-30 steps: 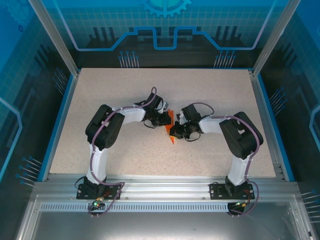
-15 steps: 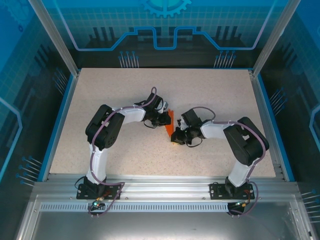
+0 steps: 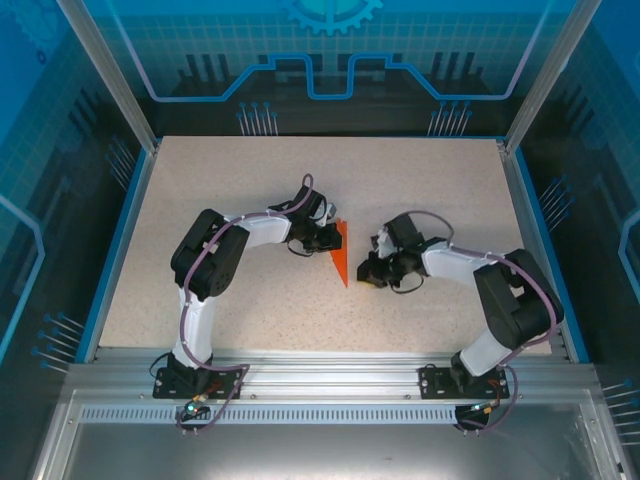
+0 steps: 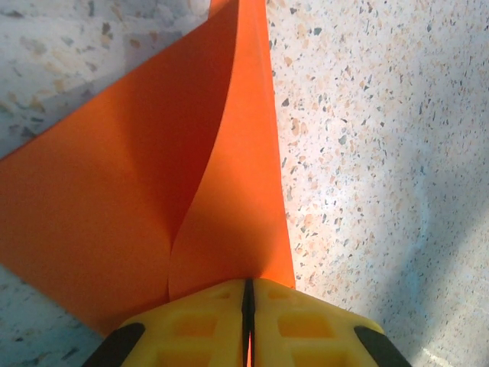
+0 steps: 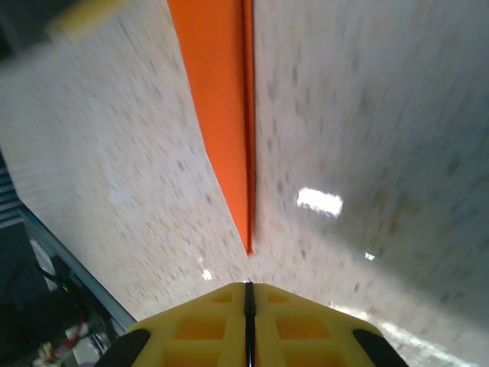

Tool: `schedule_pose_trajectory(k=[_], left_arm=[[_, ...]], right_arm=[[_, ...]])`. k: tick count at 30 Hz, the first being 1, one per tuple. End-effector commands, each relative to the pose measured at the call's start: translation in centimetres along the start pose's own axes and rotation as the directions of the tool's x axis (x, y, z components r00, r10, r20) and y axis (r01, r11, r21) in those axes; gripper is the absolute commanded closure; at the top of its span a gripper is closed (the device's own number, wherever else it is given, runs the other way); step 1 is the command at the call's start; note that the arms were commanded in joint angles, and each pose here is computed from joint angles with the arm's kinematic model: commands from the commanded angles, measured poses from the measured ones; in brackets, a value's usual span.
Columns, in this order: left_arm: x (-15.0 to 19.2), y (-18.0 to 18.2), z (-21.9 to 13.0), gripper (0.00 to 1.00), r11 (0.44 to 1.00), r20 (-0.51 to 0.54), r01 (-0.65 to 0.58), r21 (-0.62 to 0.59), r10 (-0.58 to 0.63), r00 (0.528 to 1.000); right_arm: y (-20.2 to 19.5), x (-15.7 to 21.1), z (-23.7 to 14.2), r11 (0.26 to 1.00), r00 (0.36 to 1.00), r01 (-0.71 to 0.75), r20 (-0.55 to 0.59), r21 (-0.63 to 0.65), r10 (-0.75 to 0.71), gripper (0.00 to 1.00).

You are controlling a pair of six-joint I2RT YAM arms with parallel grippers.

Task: Fold a paper plane with a square sheet of paper (fold left side to right side)
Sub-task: Fold the wing for the fifth time at the center of the table.

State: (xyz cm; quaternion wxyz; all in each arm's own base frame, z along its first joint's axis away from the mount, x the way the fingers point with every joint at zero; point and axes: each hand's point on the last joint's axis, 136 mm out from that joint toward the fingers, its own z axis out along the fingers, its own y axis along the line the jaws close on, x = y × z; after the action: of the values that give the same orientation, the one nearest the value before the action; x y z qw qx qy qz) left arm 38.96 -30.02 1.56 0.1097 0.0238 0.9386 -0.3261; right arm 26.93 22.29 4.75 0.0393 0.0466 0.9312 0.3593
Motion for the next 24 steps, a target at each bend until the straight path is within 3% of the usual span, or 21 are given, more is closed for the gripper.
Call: schedule_pose_trajectory(k=[1, 4, 10, 19, 24], left_arm=[[0.2, 2.7, 0.4, 0.87, 0.996, -0.001, 0.017, -0.092, -0.018, 1.000], [0.2, 2.5, 0.5, 0.87, 0.996, -0.003, 0.013, -0.085, -0.014, 1.000], [0.0, 1.9, 0.3, 0.87, 0.997, -0.003, 0.003, -0.078, -0.004, 1.000], [-0.6, 0.5, -1.0, 0.85, 0.999, 0.015, -0.013, -0.052, 0.014, 1.000], [-1.6, -2.0, -3.1, 0.82, 0.999, 0.044, -0.039, 0.003, 0.038, 0.998]], right_arm=[[2.4, -2.8, -0.7, 0.996, 0.998, 0.066, 0.025, -0.062, -0.064, 0.91], [3.6, -4.2, 0.4, 0.993, 0.997, 0.068, 0.036, -0.096, -0.065, 0.91], [4.0, -2.9, 4.1, 0.994, 0.997, 0.067, -0.033, -0.084, -0.070, 0.91], [-0.3, -1.0, 6.4, 0.999, 0.996, 0.001, -0.086, 0.038, 0.003, 0.91], [-2.1, 0.3, 6.6, 0.996, 0.994, -0.029, -0.103, 0.086, 0.038, 0.92]])
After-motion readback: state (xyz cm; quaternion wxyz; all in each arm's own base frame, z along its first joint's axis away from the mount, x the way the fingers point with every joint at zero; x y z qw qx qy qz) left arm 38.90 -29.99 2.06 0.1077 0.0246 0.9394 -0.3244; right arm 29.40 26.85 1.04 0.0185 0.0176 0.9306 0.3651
